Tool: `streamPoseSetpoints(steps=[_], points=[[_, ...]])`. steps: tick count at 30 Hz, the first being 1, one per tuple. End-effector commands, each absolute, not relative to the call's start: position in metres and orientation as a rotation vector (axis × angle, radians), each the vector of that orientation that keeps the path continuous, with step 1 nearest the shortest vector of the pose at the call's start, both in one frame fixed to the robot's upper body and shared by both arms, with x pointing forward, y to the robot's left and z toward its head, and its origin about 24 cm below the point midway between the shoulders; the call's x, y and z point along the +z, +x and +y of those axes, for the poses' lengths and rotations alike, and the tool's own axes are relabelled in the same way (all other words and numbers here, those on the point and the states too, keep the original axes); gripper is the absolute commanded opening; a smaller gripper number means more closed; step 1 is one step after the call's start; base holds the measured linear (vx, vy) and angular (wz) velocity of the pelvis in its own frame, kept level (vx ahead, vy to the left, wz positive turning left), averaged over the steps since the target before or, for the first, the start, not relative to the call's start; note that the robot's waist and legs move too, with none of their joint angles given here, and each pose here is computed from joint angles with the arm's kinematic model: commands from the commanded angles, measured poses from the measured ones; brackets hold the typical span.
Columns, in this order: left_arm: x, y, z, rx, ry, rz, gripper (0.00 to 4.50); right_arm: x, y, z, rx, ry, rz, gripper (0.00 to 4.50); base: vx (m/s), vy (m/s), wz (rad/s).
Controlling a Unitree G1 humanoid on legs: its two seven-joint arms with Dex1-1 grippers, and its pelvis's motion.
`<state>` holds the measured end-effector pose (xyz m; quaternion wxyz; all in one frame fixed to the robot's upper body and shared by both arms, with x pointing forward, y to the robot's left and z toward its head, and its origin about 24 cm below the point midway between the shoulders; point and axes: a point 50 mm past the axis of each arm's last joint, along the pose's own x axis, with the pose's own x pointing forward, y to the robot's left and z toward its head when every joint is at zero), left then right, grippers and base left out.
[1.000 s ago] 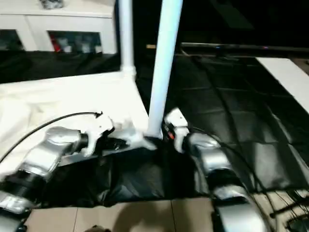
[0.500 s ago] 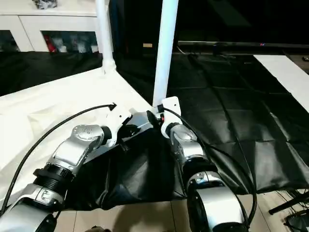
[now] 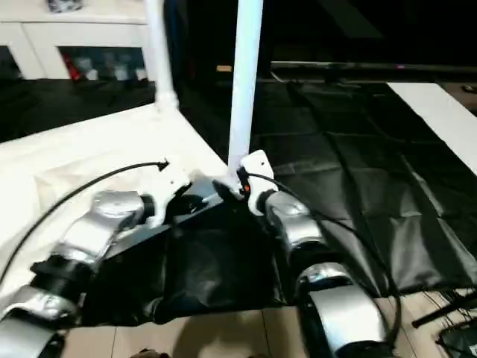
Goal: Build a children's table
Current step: Rotate leg to tighten
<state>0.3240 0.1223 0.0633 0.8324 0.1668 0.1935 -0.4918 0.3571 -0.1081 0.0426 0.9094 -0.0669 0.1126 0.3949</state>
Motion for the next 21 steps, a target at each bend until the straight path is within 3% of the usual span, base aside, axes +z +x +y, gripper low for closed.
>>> streamPoseSetpoints(steps=[1,11,13,15,21], points=[[0.084,0.323,0.113,-1.129,0.353,0.284,0.00,0.039,0.354,-0.118,0.837,-0.159,0.250,4.17,0.000,0.000,0.00],[0.084,0.316,0.119,-1.218,0.351,0.309,0.00,0.040,0.347,-0.123,0.977,-0.169,0.262,4.17,0.000,0.000,0.00],[0.083,0.313,0.120,-1.248,0.353,0.323,0.00,0.037,0.341,-0.122,1.071,-0.169,0.272,3.83,0.000,0.000,0.00],[0.083,0.311,0.120,-1.268,0.345,0.330,0.00,0.035,0.335,-0.122,1.144,-0.171,0.285,3.83,0.000,0.000,0.00],[0.083,0.308,0.122,-1.311,0.347,0.350,0.00,0.031,0.327,-0.122,1.242,-0.210,0.315,3.20,0.000,0.000,0.00]])
